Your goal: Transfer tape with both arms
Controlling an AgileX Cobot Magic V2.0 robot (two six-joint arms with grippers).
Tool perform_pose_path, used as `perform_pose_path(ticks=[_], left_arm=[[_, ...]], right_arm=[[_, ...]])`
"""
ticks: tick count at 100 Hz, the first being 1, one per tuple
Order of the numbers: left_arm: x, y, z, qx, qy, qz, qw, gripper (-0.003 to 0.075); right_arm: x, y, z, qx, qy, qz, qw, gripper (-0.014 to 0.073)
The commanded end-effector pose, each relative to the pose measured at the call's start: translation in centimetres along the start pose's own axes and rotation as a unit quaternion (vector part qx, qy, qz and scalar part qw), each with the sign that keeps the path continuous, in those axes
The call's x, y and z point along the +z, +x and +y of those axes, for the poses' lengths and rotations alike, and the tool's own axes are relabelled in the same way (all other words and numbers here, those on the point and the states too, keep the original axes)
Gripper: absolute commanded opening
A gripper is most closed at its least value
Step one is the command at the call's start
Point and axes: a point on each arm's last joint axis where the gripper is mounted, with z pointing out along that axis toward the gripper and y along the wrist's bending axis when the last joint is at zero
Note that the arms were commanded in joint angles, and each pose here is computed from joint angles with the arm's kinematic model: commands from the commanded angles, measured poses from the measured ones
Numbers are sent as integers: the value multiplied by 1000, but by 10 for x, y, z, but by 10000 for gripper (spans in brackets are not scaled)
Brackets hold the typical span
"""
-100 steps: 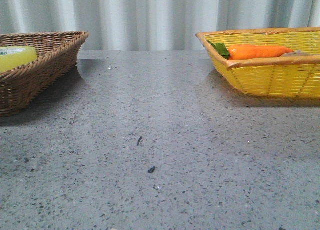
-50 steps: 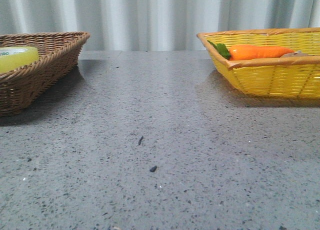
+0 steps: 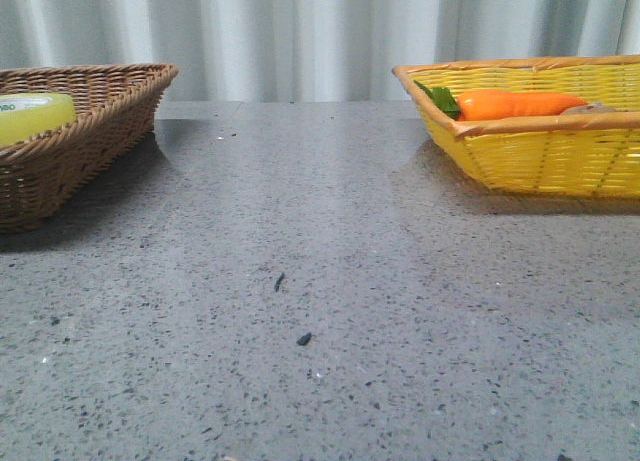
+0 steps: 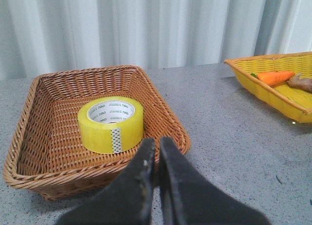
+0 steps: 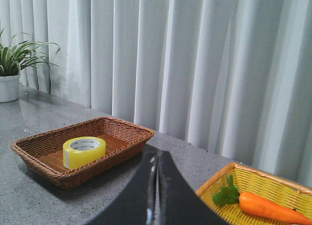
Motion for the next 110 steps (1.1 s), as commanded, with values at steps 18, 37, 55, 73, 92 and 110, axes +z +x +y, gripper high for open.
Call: perform_pose_path(ticks=[18, 37, 55, 73, 92, 110], left_arm=[[1, -14, -1, -1, 6, -41, 999, -20], [8, -6, 11, 61, -60, -25, 996, -20], [35, 14, 14, 80, -61, -87, 991, -20], [64, 53, 16, 40, -40, -131, 990, -20], [74, 82, 19, 35, -41, -88, 995, -20], [79, 99, 21, 21, -40, -64, 997, -20]], right_arm=[[1, -12, -2, -7, 11, -42, 999, -62], [1, -12, -2, -7, 11, -42, 999, -62], [1, -12, -2, -7, 11, -42, 999, -62], [1, -12, -2, -7, 11, -42, 999, -62], [1, -12, -2, -7, 11, -42, 999, -62], [1, -12, -2, -7, 11, -42, 999, -62]])
